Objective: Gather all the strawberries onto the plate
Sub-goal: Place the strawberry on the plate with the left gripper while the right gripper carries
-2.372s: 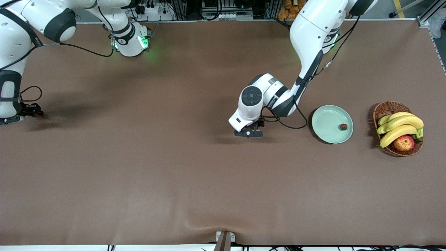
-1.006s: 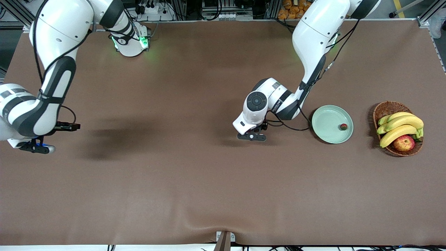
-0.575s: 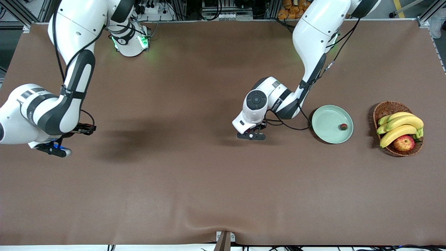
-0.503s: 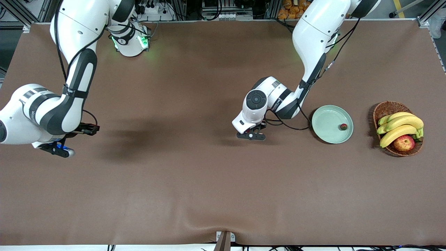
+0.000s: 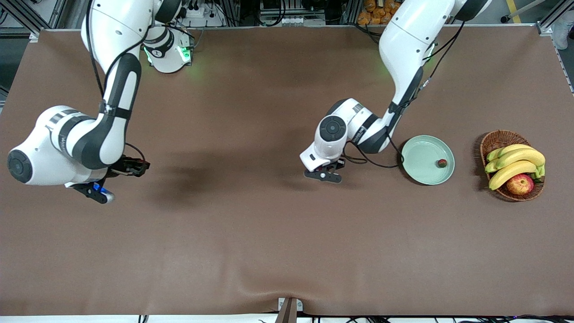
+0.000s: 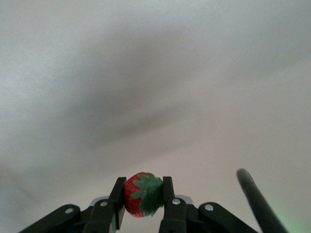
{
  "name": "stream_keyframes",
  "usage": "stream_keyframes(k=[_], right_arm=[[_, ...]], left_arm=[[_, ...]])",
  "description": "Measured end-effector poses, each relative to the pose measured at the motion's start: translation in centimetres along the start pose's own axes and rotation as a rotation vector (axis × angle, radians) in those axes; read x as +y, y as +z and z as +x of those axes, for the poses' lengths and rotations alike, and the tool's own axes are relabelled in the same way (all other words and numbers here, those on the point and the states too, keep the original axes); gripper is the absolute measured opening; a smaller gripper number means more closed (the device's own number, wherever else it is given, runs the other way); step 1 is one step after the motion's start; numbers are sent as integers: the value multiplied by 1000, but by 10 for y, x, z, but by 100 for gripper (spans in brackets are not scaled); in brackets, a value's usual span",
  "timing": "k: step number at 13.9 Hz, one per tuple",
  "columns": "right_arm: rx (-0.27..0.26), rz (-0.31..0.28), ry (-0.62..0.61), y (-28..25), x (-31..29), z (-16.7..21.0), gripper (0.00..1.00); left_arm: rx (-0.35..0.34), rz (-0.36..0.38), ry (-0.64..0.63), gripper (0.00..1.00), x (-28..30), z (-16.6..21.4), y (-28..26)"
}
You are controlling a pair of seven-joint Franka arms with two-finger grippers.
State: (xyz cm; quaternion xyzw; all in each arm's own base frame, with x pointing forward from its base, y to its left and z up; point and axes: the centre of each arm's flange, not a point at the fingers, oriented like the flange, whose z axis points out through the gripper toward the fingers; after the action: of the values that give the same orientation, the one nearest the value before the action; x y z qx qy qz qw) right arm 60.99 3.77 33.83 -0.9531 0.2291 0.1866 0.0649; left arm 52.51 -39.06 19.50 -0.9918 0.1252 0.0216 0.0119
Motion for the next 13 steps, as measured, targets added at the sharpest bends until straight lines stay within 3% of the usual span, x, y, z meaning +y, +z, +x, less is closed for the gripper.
stream_keyframes(k=[3,6,8,13], right_arm=[[6,15,30,2,-25,-14,34],[2,43,86,6,-50,-27,34],[11,73,142,12,-83,-44,34],[108,145,297,37,-192,-88,34]], left_arm=[[-24,17,78,34,-96,27,-30],[-94,17,94,34,-208,32,-43],[-147,8,121,34,-245,20,-44],[-219,-25,148,34,-292,-18,-45]])
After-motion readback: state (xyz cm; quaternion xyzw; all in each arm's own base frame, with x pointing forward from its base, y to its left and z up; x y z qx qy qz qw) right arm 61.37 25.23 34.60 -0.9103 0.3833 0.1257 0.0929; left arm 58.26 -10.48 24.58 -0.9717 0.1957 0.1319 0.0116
